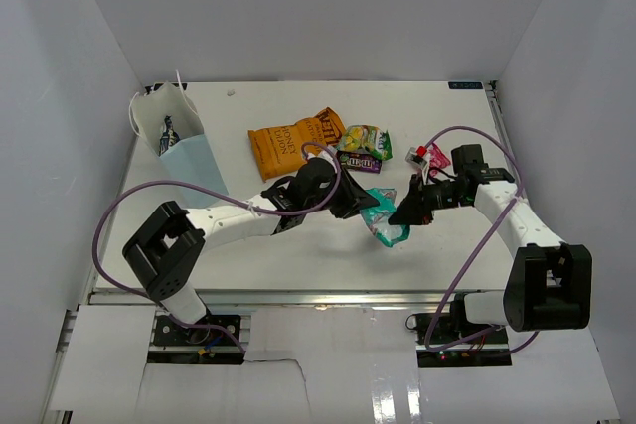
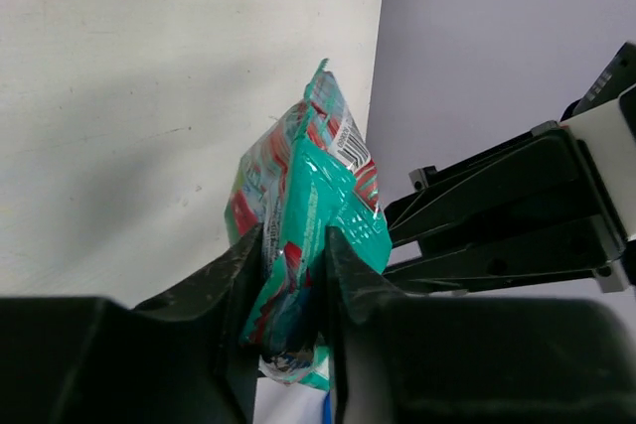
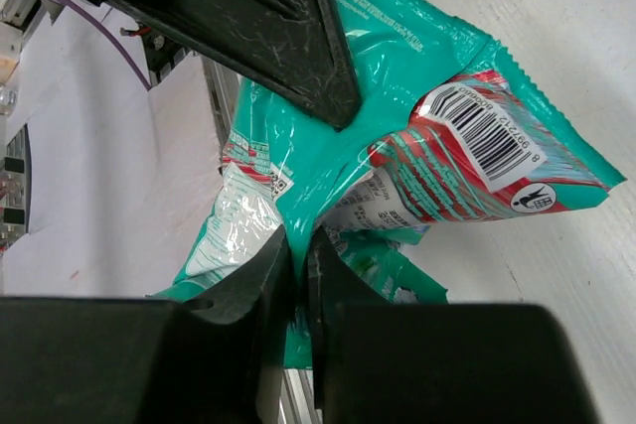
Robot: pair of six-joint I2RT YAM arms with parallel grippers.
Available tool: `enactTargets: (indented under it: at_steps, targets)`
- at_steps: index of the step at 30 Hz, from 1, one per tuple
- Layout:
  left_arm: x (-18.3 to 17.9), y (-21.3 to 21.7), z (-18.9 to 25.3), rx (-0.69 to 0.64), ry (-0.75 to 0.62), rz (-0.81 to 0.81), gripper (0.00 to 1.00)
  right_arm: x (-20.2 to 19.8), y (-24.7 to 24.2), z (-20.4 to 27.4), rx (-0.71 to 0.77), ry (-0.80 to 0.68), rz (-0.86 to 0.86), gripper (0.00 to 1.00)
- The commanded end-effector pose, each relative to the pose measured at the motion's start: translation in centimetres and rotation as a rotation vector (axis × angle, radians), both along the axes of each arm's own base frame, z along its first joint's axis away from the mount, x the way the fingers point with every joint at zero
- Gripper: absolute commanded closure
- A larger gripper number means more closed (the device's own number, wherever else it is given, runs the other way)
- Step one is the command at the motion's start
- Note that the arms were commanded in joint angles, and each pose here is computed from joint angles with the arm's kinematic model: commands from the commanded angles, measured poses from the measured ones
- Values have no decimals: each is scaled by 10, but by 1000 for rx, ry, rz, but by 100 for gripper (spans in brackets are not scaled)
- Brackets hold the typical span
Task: Place the snacks into the paper bag
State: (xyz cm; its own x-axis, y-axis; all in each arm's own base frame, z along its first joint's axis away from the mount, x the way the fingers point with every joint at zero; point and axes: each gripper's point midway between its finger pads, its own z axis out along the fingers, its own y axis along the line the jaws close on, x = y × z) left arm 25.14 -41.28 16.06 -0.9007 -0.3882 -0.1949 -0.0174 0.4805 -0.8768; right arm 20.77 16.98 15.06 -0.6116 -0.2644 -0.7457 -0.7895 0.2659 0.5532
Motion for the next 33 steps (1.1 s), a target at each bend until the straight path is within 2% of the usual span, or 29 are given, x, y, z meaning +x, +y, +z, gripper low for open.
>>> enactTargets:
  at_steps: [1, 4, 5, 7, 9, 10, 15, 19, 22, 23, 25, 28, 29, 33]
  targets:
    - [1, 2, 22, -26, -44, 14, 70, 3, 7, 28, 76, -52, 29, 82]
    - [1, 8, 23, 6, -57, 27, 80, 6, 7, 30, 65, -65, 25, 58]
    - [5, 12, 24, 31, -82, 38, 82, 6, 6, 31, 61, -66, 24, 44]
    - [3, 23, 26, 90, -94, 46, 87, 8, 6, 35, 56, -91, 26, 32]
    - [14, 39, 42, 157, -169, 90, 91, 14, 4, 44, 44, -135, 21, 25]
    - [13, 53, 37, 229, -165, 101, 93, 16, 3, 49, 42, -156, 16, 21]
    - [33, 130, 94, 428, -330, 267, 99, 34, -10, 72, 6, -249, -31, 16]
    - [40, 202, 193, 473, -480, 433, 100, 37, -14, 66, -14, -257, -43, 16]
    - [54, 255, 228, 611, -527, 555, 100, 36, -14, 58, -10, -229, -44, 16]
    - [59, 275, 262, 604, -567, 631, 100, 36, -15, 56, -11, -223, -47, 16]
    - [72, 305, 298, 672, -618, 712, 100, 36, -16, 54, -8, -215, -48, 16]
    - [88, 334, 325, 739, -650, 777, 100, 36, -16, 52, -9, -207, -50, 16]
    - [101, 355, 342, 772, -667, 831, 100, 36, -16, 52, -10, -210, -49, 16]
    - [127, 404, 350, 837, -643, 926, 100, 36, -18, 47, -24, -205, -51, 16]
